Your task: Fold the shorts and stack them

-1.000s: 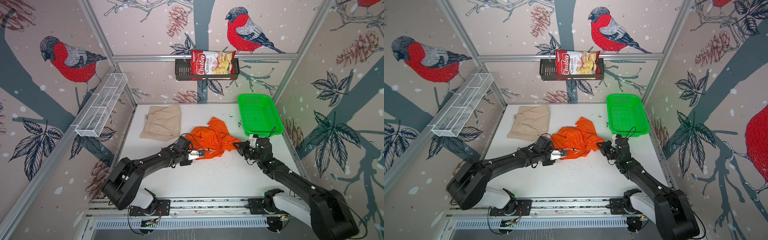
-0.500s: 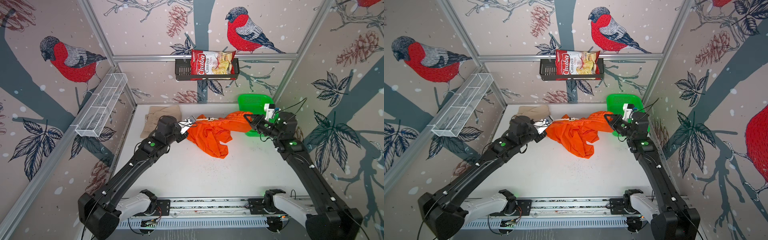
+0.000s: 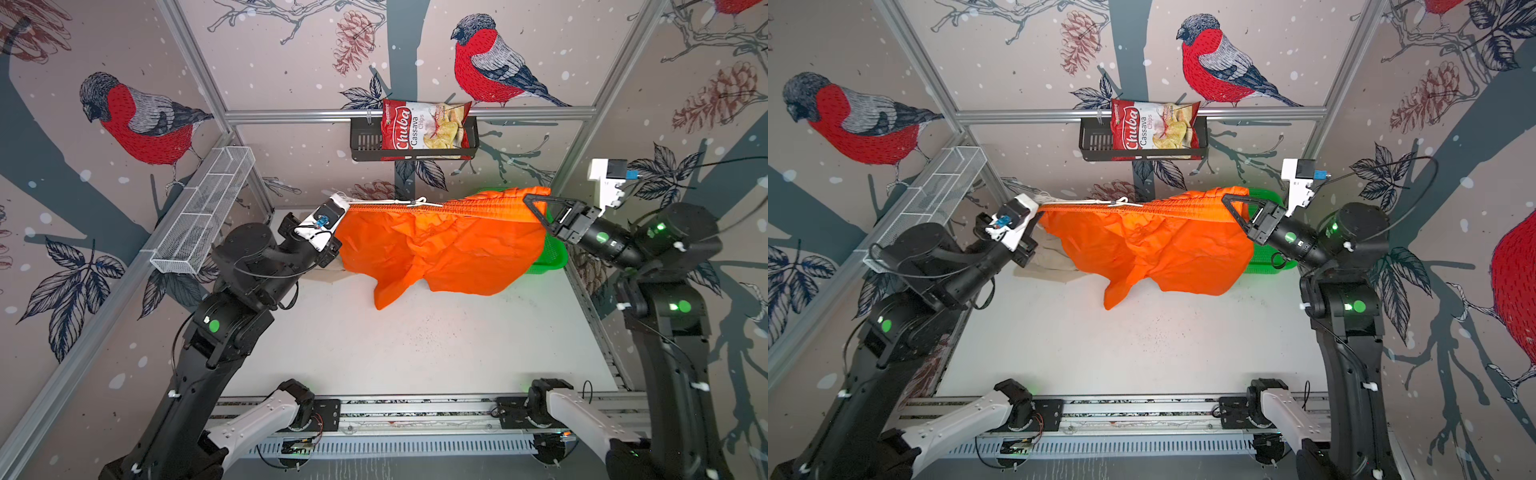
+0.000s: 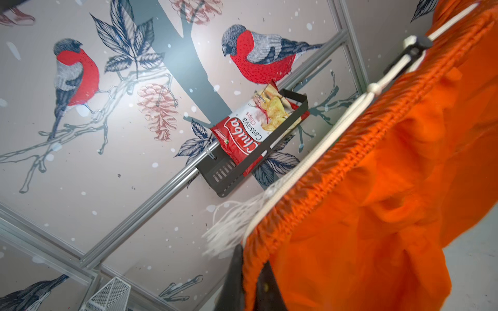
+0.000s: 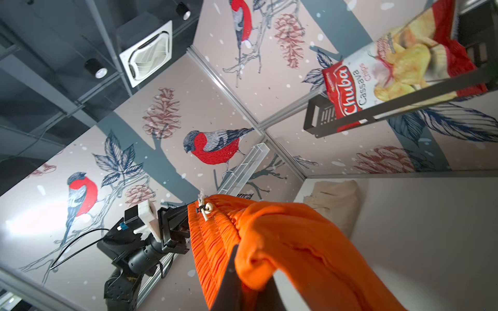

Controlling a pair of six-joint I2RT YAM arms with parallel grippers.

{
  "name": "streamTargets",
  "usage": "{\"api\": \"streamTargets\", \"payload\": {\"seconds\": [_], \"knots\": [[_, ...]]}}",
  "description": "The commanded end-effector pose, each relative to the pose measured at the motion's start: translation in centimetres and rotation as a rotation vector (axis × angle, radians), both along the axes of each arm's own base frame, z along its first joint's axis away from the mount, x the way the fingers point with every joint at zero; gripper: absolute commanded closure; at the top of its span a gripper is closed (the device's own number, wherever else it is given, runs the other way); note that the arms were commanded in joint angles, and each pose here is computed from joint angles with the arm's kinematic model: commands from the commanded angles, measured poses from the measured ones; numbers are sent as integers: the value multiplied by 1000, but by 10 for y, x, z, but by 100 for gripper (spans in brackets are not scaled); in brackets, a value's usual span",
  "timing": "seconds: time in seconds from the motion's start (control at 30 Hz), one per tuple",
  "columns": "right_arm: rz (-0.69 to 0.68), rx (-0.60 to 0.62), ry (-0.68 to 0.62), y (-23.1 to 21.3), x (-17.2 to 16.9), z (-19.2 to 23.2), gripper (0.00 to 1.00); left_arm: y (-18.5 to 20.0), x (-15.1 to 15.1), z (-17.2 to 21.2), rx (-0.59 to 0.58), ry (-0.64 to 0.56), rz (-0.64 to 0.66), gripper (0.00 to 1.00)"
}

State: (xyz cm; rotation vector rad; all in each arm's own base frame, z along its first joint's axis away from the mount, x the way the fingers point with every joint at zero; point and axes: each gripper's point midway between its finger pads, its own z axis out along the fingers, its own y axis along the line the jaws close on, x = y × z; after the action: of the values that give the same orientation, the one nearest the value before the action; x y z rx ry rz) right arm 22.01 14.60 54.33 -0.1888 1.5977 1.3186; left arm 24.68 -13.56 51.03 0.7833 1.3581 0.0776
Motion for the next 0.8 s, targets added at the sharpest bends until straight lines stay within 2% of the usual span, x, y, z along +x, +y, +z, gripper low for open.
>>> {"api": "streamTargets", "payload": {"seconds": [0.0,0.13,0.27,0.37,0.43,0.5,0.6,0.67,0.77], "knots": [[-76,26,15,-9,13,1,99,30,14,-11,11,44,188,100],[-74,31,102,-4,44,-29,99,23,43,-40,68,114,231,100],[-29,-16,147,23,88,-54,99,23,85,-53,81,165,245,100],[13,-54,153,51,130,-63,100,35,114,-32,69,132,300,100],[54,-54,138,71,158,-57,100,42,123,3,49,59,335,100],[105,-49,81,91,178,-34,100,48,122,45,36,-40,367,100],[177,-21,-31,108,199,10,100,58,101,95,11,-150,388,100],[210,-3,-75,109,208,23,100,61,80,105,28,-187,368,100],[241,7,-15,106,228,-5,100,52,44,86,97,-227,258,100]]}}
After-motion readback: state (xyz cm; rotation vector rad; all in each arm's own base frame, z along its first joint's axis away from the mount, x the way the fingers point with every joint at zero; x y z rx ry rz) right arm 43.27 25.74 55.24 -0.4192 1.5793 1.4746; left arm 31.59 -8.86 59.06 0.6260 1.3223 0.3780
